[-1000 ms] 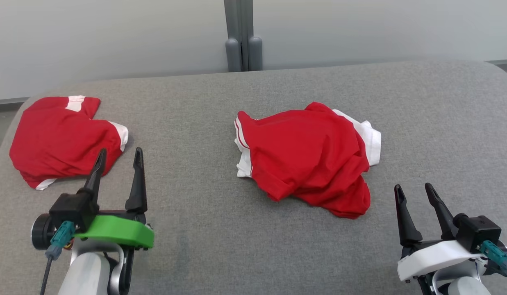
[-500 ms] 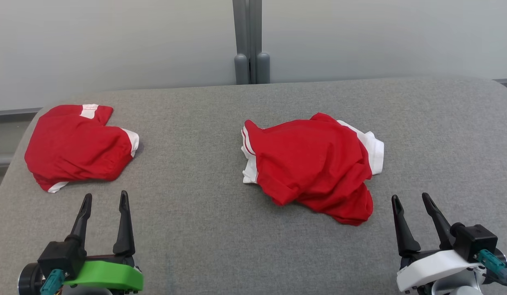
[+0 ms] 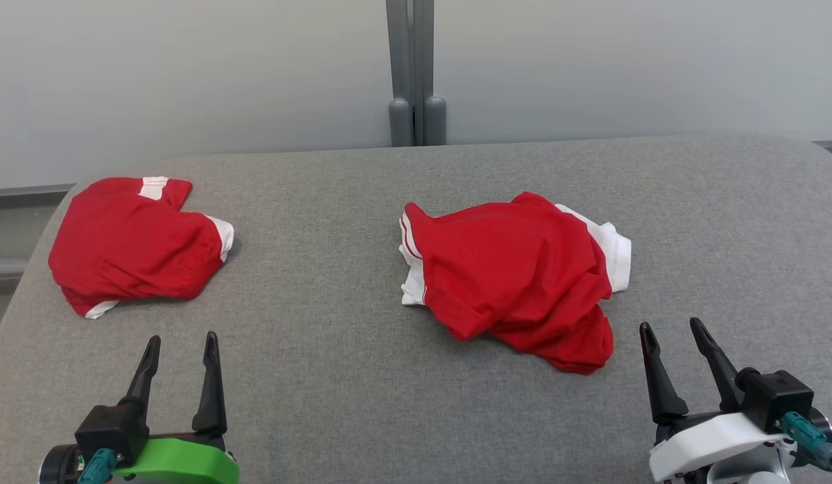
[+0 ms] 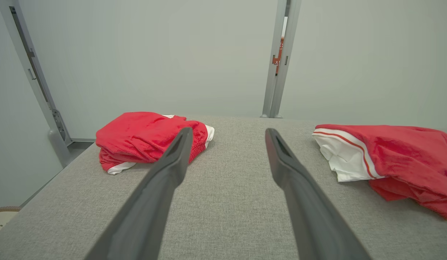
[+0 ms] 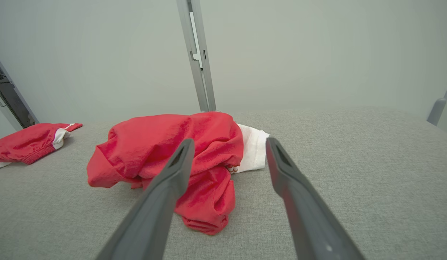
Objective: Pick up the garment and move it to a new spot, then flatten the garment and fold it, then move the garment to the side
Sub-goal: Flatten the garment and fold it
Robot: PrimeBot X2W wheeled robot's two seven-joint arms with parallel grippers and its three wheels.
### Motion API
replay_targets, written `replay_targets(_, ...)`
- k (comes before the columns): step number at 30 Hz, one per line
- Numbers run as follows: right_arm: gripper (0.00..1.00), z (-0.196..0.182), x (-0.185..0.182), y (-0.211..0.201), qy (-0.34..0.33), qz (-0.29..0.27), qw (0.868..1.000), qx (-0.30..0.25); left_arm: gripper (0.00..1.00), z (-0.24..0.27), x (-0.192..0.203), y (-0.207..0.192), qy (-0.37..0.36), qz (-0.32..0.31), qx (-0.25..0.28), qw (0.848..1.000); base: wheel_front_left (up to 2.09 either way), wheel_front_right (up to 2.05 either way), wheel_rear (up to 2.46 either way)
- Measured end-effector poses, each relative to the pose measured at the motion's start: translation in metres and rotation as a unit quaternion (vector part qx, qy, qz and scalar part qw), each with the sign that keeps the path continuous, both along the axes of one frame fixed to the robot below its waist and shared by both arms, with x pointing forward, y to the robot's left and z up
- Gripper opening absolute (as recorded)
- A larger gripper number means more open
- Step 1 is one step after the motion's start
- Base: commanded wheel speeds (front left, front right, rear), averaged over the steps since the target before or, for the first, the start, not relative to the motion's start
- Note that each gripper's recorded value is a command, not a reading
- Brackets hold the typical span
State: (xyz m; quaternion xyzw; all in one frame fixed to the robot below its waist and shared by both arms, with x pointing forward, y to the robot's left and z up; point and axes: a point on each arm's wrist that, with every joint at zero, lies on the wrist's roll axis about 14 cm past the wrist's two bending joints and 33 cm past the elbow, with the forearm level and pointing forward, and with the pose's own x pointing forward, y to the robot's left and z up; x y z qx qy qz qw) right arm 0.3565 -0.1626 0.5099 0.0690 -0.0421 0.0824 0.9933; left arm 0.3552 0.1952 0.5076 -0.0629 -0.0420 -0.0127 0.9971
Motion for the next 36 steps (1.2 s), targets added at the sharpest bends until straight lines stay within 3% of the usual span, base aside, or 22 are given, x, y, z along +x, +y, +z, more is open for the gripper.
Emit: replay_targets(36,1.00,-0.0053,-0.0016,-0.0011,0.012,-0.002,1.000,-0.003,1.00,-0.0056,-0.0020,0.0037,0.009,0.000,0.005,1.000,0.00,0.00,0.00)
